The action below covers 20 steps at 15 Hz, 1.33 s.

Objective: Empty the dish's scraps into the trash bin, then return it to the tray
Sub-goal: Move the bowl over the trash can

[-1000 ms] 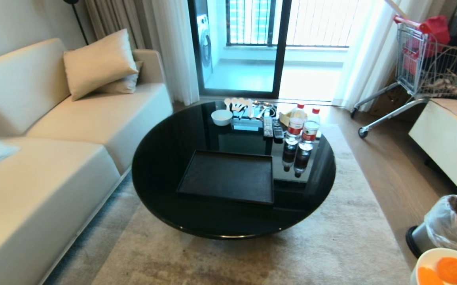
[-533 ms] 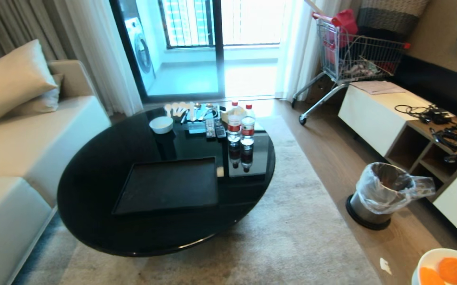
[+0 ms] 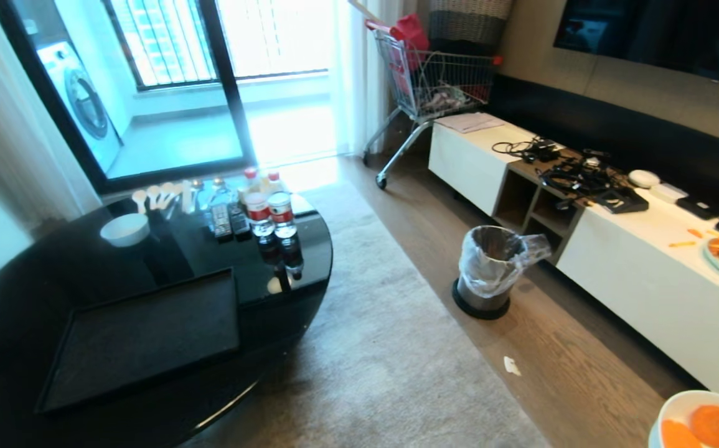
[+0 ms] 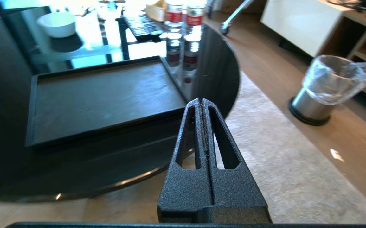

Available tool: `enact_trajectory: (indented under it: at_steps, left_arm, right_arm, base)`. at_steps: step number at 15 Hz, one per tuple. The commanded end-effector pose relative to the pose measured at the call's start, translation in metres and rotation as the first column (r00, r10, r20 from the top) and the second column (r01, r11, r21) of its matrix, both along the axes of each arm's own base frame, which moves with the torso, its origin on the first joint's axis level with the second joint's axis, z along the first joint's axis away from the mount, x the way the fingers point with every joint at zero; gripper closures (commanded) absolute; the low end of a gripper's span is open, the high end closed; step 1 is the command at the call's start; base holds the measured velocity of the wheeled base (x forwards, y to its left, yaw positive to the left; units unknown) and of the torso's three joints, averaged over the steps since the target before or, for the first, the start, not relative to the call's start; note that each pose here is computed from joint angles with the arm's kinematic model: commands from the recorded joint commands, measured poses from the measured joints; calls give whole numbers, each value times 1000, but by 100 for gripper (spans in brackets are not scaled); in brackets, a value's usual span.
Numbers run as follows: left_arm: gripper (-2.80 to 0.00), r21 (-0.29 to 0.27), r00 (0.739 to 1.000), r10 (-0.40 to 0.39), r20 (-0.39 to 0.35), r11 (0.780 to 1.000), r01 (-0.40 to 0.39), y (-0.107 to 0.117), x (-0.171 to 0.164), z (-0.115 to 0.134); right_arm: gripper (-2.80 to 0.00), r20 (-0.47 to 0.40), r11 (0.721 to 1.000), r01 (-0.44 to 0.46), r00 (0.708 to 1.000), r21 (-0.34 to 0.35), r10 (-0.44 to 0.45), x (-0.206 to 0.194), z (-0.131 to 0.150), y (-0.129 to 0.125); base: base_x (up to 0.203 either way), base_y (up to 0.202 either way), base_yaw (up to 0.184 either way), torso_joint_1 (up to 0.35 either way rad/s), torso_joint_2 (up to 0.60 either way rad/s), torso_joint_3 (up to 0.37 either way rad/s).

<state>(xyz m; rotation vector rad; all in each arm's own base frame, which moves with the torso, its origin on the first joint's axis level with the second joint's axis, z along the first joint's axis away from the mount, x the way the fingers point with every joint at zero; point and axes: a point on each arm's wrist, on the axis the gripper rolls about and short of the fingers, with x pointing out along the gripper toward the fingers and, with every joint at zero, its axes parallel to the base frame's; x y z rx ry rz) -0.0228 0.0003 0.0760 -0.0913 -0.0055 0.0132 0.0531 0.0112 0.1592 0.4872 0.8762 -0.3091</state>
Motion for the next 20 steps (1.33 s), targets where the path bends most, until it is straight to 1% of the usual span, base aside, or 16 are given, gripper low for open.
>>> enact_trajectory:
  at_steps: [1,5,11,17,20]
  left_arm:
    - [0,-1,1000,0,1,1000,0,0,0,0]
    - [0,-1,1000,0,1,1000,0,0,0,0]
    - [0,-1,1000,0,1,1000,0,0,0,0]
    - [0,-1,1000,0,1,1000,0,0,0,0]
    - [0,-1,1000,0,1,1000,0,0,0,0]
  right_arm:
    - [0,-6,1000,5,1000,-1,-5,-1,-1,0]
    - [0,-7,1000,29,1000,13,-29,-1,-1,0]
    - [0,-2,999,32,1000,12,-31,1,-1,0]
    - [0,-3,999,34,999,10,-34,1,0,0]
    - [0,22,999,33,999,18,-33,1,6,0]
  base:
    - [1,11,-166,5,5,2]
    - [0,11,-165,2,1,2]
    - [1,10,-148,0,1,2]
    - [0,0,-10,0,0,-1]
    - [0,0,0,0,0,0]
